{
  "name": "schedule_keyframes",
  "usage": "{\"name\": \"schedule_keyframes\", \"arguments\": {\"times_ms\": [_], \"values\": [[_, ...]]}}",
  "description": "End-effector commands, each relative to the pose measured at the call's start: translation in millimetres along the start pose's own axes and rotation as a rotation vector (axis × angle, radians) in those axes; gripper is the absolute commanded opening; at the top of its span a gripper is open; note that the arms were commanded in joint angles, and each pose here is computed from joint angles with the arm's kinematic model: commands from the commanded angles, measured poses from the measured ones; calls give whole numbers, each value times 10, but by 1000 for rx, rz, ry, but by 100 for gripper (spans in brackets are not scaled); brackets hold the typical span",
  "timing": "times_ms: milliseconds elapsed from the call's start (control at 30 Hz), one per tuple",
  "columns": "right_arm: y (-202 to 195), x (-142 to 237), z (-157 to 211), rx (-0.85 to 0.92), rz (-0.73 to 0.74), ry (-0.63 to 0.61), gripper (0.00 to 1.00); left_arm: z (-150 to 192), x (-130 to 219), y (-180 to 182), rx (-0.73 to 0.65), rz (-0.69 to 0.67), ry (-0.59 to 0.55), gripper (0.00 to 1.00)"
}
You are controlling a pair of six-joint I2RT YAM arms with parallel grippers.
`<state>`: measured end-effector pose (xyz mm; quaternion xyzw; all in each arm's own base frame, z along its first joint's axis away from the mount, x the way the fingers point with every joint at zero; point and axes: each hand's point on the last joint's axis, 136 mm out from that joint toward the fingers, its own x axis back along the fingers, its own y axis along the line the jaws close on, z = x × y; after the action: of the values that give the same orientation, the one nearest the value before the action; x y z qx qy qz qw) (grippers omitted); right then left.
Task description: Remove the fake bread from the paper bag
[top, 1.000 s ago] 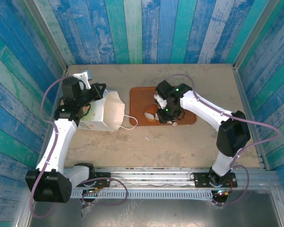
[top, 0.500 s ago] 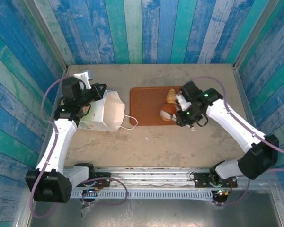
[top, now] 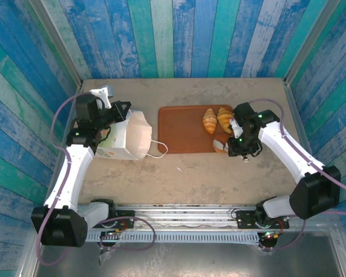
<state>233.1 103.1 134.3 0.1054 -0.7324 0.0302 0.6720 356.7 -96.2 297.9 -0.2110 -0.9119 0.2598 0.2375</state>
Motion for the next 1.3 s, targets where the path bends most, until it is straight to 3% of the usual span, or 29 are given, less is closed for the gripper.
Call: {"name": "schedule_keyframes", "arguments": {"times_ms": [0, 467, 1267], "values": [[-31, 7, -146, 2, 12, -45, 51, 4, -28, 5, -7, 11, -4, 0], [-139, -26, -164, -24, 61, -41, 58, 18, -64, 32, -3, 7, 6, 0], [-211, -23, -85, -20, 94, -12, 57, 19, -50, 26, -2, 5, 6, 0]]}}
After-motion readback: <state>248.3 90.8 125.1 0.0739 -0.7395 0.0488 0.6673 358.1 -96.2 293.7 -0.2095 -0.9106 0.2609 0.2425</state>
